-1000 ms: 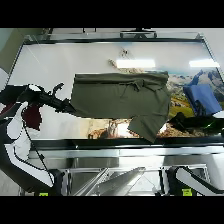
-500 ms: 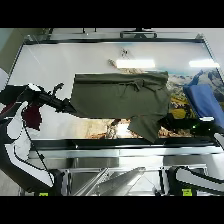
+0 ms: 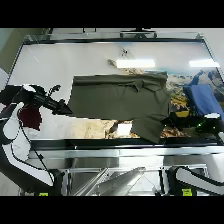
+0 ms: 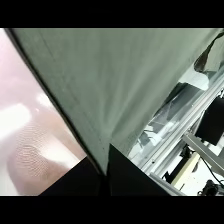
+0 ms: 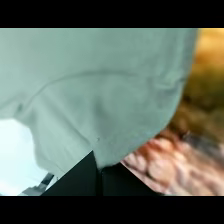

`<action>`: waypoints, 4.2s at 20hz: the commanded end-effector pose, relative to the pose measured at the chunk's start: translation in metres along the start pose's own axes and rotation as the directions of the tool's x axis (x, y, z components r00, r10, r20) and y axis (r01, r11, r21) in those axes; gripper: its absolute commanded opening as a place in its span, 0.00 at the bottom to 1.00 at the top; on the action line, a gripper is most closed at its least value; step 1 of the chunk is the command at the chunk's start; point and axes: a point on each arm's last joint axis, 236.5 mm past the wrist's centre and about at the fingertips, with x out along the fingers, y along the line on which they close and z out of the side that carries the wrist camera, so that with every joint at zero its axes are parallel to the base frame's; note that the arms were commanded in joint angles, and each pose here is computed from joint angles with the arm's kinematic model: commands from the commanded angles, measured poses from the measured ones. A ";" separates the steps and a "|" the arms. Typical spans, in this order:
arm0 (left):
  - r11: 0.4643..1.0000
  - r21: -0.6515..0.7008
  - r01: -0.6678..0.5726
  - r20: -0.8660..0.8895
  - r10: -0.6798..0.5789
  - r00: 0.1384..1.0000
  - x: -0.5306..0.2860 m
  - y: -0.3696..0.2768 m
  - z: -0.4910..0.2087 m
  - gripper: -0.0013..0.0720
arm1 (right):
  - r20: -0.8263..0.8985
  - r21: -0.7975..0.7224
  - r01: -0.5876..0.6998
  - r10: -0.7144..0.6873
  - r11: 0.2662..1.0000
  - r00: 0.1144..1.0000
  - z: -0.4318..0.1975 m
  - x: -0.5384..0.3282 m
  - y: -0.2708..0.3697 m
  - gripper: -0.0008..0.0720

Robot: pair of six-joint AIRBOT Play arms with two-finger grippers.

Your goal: Fold the shirts.

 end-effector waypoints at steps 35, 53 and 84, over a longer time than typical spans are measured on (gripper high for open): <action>0.934 0.173 -0.313 0.577 0.162 0.800 -0.115 0.002 0.210 0.39 | 0.342 -0.217 -0.051 0.125 0.975 0.931 0.275 0.003 0.032 0.90; 0.851 0.455 -0.262 0.441 0.040 0.897 -0.051 -0.149 0.175 0.02 | 0.178 -0.272 -0.105 0.157 0.956 0.972 0.252 0.073 0.088 0.03; 0.858 0.448 -0.250 0.378 0.071 0.923 -0.038 -0.201 0.131 0.04 | -0.070 -0.460 -0.498 0.529 0.735 0.846 0.127 0.039 0.363 0.03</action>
